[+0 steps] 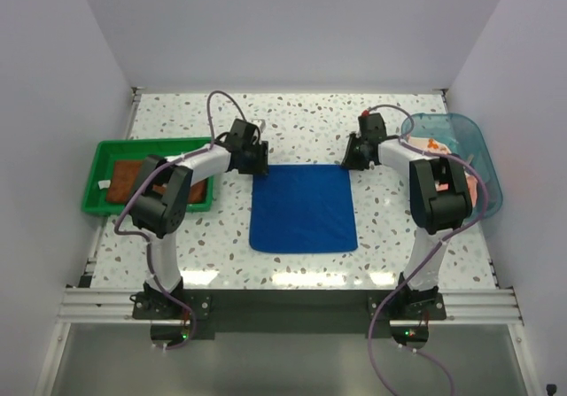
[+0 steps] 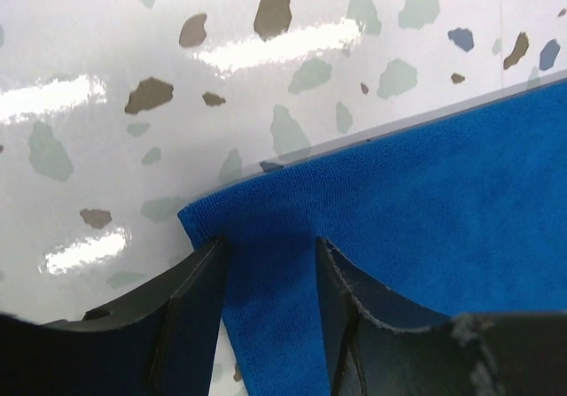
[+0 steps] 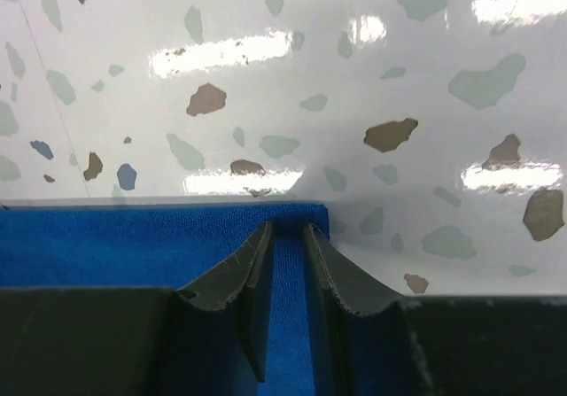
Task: Fold and stack the towels
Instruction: Move the towel to the center of the board
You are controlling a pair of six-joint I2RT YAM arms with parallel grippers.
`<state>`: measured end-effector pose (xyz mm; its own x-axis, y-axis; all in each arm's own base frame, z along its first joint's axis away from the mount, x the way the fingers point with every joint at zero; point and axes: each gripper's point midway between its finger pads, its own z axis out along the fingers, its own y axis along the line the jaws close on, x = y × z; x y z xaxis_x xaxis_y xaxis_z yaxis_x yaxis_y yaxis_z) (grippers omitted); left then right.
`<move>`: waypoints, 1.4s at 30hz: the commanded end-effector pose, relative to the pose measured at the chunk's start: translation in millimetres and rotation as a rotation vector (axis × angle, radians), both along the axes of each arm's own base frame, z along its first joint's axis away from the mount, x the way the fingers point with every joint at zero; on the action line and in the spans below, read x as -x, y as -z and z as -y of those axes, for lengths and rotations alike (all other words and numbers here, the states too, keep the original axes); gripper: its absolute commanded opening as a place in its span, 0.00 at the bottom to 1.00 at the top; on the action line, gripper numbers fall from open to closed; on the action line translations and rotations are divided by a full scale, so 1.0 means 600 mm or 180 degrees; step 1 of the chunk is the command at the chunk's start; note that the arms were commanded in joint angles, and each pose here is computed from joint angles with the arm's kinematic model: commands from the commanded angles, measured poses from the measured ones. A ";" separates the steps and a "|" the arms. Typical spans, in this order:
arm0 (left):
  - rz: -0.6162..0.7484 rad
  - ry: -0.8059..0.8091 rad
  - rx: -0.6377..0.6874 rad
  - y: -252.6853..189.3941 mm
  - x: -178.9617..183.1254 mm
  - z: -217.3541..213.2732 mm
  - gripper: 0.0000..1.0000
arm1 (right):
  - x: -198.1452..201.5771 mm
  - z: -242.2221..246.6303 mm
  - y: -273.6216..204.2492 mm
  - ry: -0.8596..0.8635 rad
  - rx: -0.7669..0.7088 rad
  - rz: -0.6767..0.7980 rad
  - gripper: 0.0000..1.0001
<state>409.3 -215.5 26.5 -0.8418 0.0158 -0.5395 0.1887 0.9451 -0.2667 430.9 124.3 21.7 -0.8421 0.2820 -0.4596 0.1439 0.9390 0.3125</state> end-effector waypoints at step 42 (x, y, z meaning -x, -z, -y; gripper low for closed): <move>0.0528 0.2129 -0.0882 -0.043 -0.093 -0.048 0.82 | -0.051 -0.035 -0.033 -0.3153 0.0352 -0.0085 0.49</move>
<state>454.7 -184.6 38.9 -0.5503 0.6461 -0.5290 0.7432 0.6677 0.0424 465.5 135.7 37.7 -0.7078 -0.5678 -0.4202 -0.6832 0.7013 0.2032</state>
